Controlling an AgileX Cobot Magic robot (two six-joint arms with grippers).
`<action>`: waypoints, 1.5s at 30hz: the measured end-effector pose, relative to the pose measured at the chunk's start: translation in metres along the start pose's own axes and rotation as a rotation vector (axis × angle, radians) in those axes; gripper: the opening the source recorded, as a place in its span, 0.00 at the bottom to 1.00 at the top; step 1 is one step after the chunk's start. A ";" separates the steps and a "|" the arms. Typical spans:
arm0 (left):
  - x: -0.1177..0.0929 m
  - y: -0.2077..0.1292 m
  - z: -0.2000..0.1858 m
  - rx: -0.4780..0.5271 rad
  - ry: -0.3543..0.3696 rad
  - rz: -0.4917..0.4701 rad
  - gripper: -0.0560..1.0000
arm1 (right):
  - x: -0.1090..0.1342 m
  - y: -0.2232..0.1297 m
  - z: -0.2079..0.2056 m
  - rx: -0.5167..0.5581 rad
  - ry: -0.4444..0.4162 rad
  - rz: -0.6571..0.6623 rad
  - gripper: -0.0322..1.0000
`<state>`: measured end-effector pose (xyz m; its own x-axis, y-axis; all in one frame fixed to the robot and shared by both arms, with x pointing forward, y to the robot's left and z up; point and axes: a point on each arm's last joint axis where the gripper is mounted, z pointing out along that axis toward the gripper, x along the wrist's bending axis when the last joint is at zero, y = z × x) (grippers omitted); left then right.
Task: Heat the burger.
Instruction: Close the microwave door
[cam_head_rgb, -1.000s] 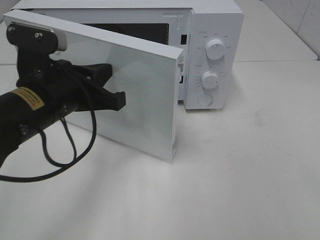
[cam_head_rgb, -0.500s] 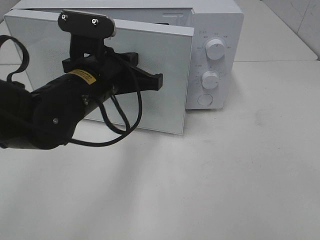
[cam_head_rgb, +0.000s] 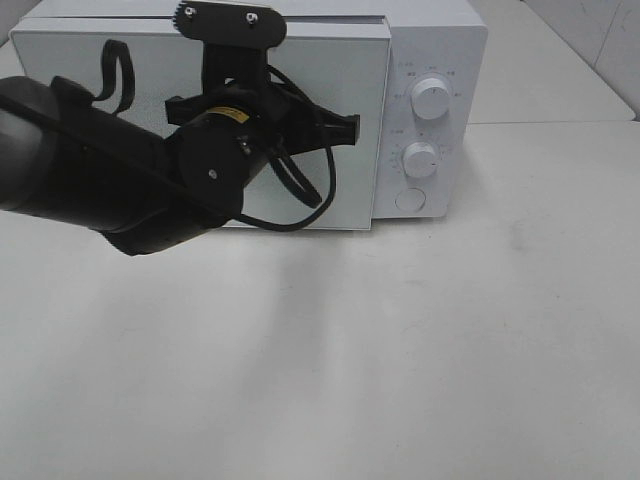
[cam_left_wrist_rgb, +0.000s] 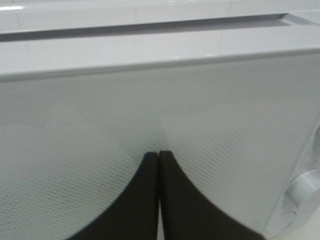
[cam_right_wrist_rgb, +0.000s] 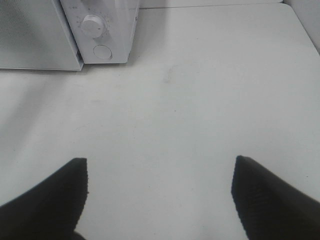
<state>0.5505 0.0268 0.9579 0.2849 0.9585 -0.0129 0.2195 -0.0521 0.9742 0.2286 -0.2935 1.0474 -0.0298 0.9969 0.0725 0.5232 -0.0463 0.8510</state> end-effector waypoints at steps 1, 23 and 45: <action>0.000 0.000 0.000 0.000 0.000 0.000 0.05 | 0.000 0.000 0.000 0.000 0.000 0.000 0.77; -0.008 -0.003 0.026 0.094 -0.019 -0.002 0.05 | 0.000 0.000 0.000 -0.001 0.000 0.000 0.77; -0.026 0.011 -0.024 0.276 -0.264 0.044 0.05 | 0.000 0.000 0.000 -0.001 0.000 0.000 0.77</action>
<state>0.5234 0.0083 0.9745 0.5221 0.8503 -0.0655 0.4350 -0.1994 0.8781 0.2287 -0.2935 1.0475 -0.0298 0.9969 0.0725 0.5223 -0.0464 0.8515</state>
